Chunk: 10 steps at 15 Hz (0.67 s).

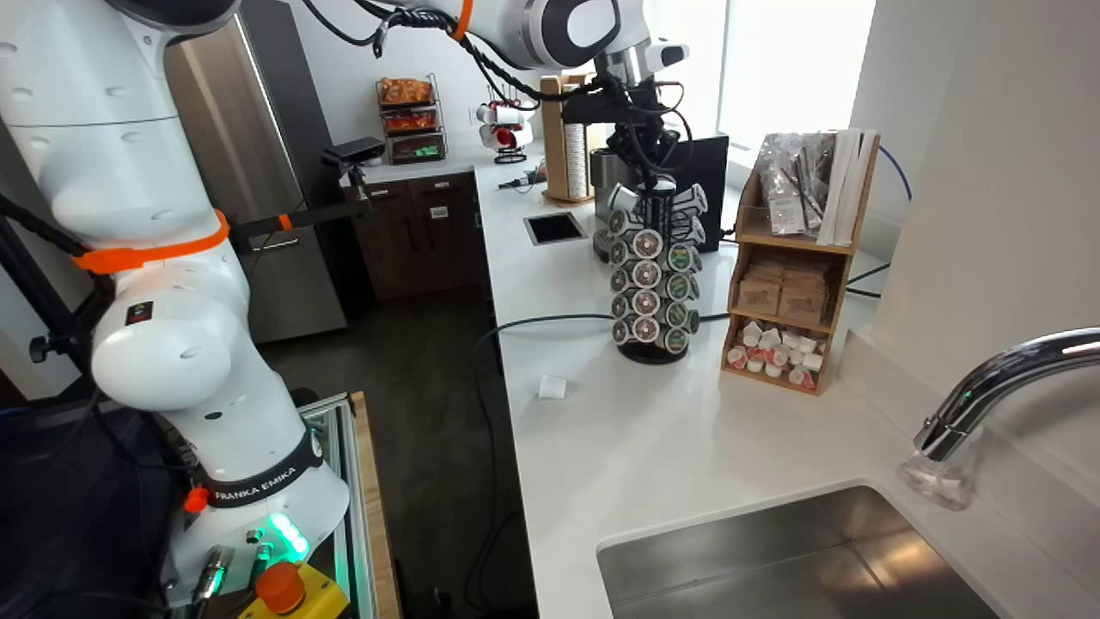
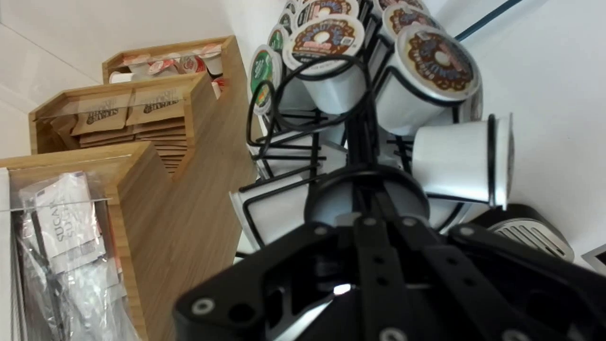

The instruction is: Turn the k-cup holder to the right

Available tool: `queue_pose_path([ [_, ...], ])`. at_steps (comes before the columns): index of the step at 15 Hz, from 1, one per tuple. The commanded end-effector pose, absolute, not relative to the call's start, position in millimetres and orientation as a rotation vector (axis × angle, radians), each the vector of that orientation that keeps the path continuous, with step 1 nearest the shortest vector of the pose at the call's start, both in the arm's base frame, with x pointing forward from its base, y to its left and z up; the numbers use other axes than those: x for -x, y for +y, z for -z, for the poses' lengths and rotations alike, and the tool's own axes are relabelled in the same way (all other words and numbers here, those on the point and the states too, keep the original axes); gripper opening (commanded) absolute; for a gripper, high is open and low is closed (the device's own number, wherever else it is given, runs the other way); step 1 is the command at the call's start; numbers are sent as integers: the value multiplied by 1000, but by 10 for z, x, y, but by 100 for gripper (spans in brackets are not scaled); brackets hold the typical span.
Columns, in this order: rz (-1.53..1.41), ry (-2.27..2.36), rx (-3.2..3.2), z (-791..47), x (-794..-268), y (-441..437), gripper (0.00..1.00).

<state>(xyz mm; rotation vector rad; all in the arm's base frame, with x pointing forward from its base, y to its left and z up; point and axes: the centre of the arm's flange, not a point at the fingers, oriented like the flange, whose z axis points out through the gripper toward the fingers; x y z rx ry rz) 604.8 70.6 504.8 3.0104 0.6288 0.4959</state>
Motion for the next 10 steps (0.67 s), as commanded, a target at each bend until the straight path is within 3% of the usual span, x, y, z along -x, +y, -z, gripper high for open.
queue_pose_path([
  [1,-440,602,-3062,-4992,-6024,759,0],
  [10,-469,584,-3094,-4981,-6021,810,0],
])
